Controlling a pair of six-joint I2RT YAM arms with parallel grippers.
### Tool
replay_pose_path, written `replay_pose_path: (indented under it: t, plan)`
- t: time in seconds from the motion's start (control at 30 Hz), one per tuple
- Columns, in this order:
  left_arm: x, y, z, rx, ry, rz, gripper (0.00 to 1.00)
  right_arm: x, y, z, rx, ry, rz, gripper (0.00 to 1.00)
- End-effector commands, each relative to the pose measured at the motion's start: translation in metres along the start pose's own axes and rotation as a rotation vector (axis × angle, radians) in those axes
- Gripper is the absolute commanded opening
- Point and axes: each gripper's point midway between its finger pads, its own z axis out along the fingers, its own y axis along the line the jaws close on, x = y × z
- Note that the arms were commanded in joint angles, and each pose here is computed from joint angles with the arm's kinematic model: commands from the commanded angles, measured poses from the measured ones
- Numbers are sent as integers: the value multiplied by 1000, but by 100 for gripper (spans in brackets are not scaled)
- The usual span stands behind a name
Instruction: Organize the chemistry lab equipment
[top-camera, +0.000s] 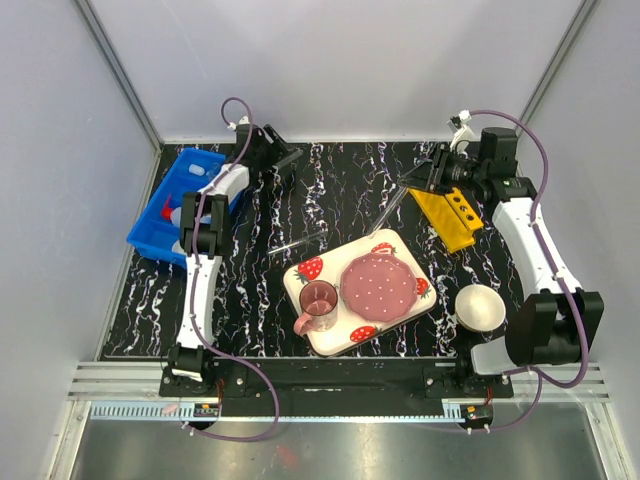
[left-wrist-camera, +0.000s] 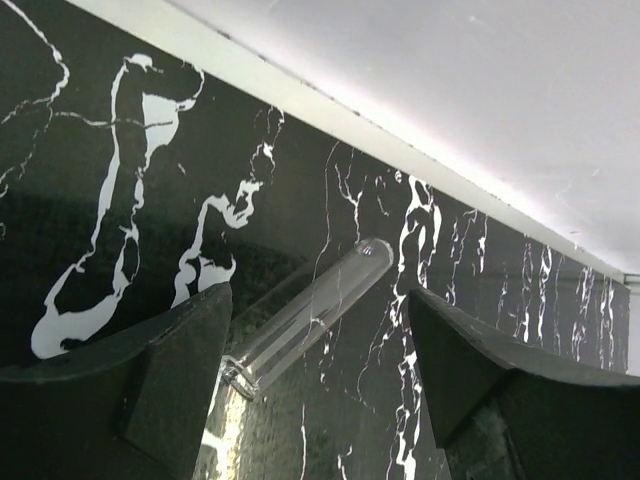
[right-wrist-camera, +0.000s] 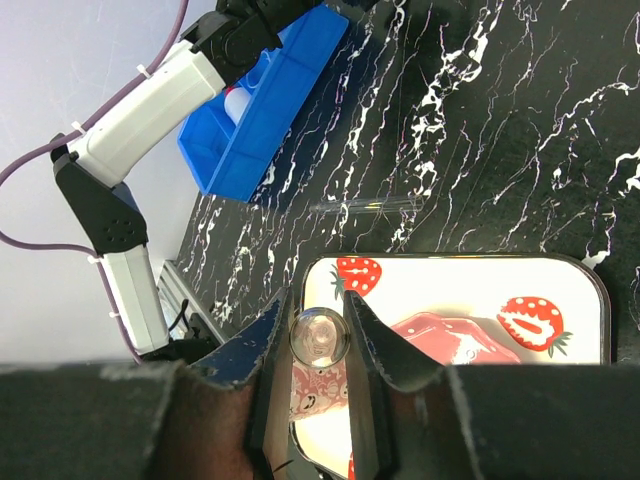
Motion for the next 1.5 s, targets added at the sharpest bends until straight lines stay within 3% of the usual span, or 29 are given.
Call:
replay_pose_path:
  t: [0.0, 0.2, 0.53, 1.0, 1.47]
  plan:
    - [-14, -27, -28, 27, 18, 76, 77, -8, 25, -13, -49, -49, -62, 11]
    - [3, -23, -34, 1, 77, 119, 77, -9, 26, -17, -47, -61, -76, 11]
    - [30, -39, -34, 95, 165, 131, 77, -15, 20, -27, 1, -97, -128, 11]
    - [57, -34, -48, 103, 264, 190, 77, -70, 9, -73, 251, -229, -350, 12]
    - [75, -38, -62, 131, 324, 204, 77, -86, -26, -118, 552, -289, -520, 13]
